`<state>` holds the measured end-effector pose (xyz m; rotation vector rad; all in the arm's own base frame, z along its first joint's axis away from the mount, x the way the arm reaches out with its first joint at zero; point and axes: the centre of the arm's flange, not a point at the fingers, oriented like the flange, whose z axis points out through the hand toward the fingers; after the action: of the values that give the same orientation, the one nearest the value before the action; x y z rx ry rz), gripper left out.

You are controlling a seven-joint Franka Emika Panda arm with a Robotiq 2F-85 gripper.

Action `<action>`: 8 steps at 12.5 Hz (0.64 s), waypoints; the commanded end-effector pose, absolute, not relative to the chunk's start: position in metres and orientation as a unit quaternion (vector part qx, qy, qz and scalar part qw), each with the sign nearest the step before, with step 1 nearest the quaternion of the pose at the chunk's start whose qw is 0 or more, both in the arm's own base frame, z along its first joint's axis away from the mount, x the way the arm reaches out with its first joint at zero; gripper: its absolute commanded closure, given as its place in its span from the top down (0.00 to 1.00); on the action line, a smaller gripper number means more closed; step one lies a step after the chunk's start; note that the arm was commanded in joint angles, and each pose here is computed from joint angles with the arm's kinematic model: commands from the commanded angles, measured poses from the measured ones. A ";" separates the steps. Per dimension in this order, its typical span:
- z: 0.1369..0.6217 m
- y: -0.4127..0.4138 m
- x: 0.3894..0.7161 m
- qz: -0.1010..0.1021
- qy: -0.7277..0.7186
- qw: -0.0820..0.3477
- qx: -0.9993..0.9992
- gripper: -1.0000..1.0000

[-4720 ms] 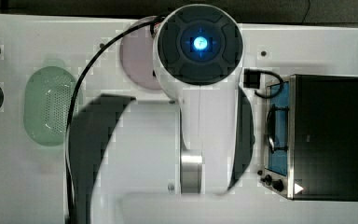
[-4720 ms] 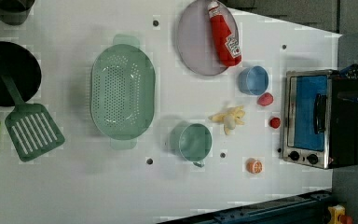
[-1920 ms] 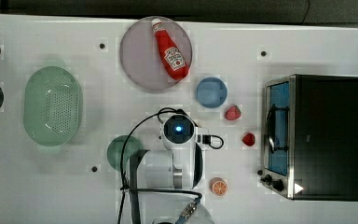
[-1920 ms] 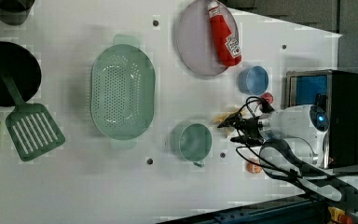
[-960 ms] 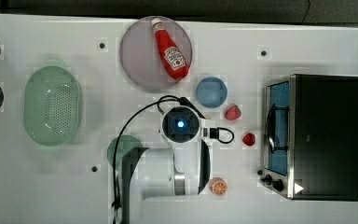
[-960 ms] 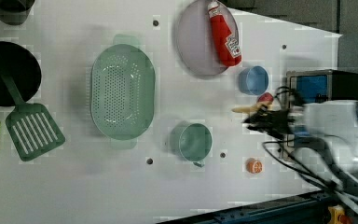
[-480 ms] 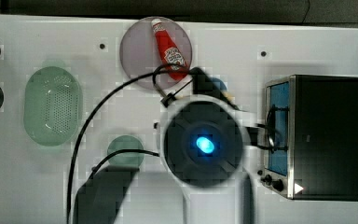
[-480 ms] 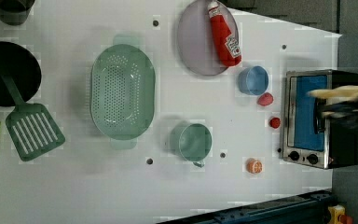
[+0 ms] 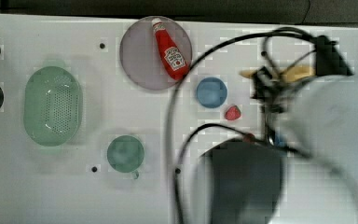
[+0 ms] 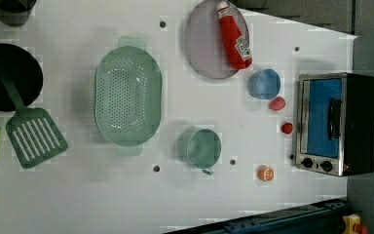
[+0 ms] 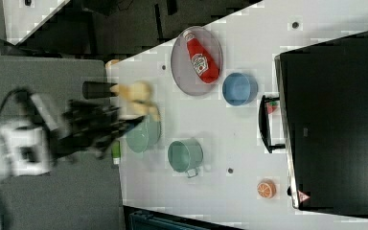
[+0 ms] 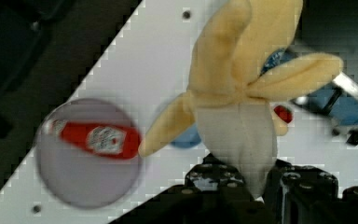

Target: Pick banana from table and place on oven.

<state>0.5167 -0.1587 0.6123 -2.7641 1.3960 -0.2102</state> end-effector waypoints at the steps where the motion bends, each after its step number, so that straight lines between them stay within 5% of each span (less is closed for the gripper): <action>1: 0.528 -0.253 0.512 0.011 0.383 -0.023 -0.923 0.21; 4: 0.496 -0.328 0.508 -0.010 0.334 -0.058 -0.941 0.21; 8: 0.445 -0.377 0.496 0.023 0.310 -0.082 -0.947 0.21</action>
<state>0.4773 -0.3850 0.3897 -3.0655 1.2581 0.2906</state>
